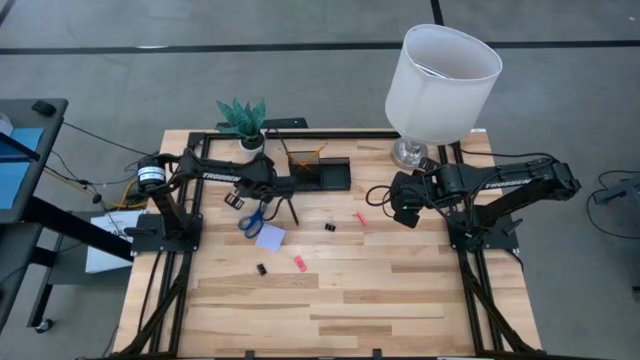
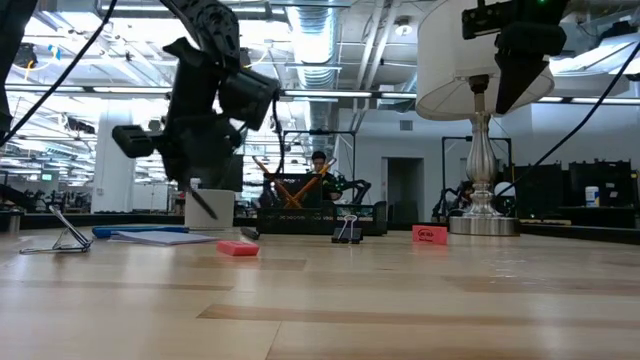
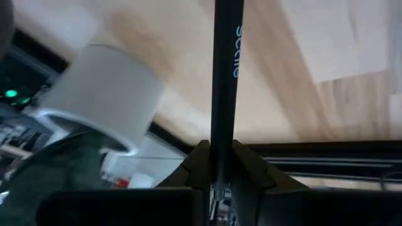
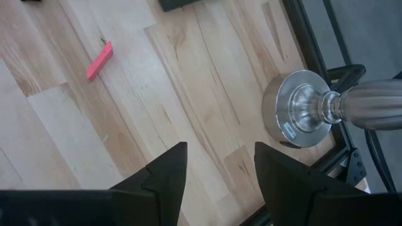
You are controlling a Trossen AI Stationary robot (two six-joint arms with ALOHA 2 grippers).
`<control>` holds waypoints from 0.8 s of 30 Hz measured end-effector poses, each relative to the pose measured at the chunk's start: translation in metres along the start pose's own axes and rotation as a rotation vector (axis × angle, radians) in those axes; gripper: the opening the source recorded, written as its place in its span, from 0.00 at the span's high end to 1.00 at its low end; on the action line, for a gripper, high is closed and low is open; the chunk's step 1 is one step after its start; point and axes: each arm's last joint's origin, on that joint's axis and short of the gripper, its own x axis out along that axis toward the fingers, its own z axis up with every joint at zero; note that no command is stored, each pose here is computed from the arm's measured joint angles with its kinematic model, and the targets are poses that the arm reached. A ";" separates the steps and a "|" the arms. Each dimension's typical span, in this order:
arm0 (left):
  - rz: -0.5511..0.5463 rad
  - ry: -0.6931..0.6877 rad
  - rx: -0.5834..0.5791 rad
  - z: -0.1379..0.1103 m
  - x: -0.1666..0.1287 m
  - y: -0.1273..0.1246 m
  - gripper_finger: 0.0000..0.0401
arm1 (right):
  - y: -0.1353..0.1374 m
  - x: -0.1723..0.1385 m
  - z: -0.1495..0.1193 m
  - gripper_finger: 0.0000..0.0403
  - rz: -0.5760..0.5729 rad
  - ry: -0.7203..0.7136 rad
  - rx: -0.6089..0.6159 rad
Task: Pick and place office supplies into organizer
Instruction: Put the top black ball pen into the desk organizer
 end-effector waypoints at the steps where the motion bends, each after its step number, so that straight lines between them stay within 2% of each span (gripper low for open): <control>1: 0.010 0.001 0.000 -0.001 -0.003 0.002 0.95 | 0.000 0.000 0.000 0.56 0.000 0.000 0.000; 7: 0.097 0.015 -0.008 -0.006 -0.029 0.016 0.95 | 0.000 0.000 0.000 0.56 0.000 0.000 0.000; 17: 0.353 0.026 -0.096 -0.023 -0.077 0.055 0.95 | 0.000 0.000 0.000 0.56 0.000 0.000 0.000; 24: 0.492 0.051 -0.070 -0.022 -0.088 0.072 0.95 | 0.000 0.000 0.000 0.56 0.000 0.000 -0.001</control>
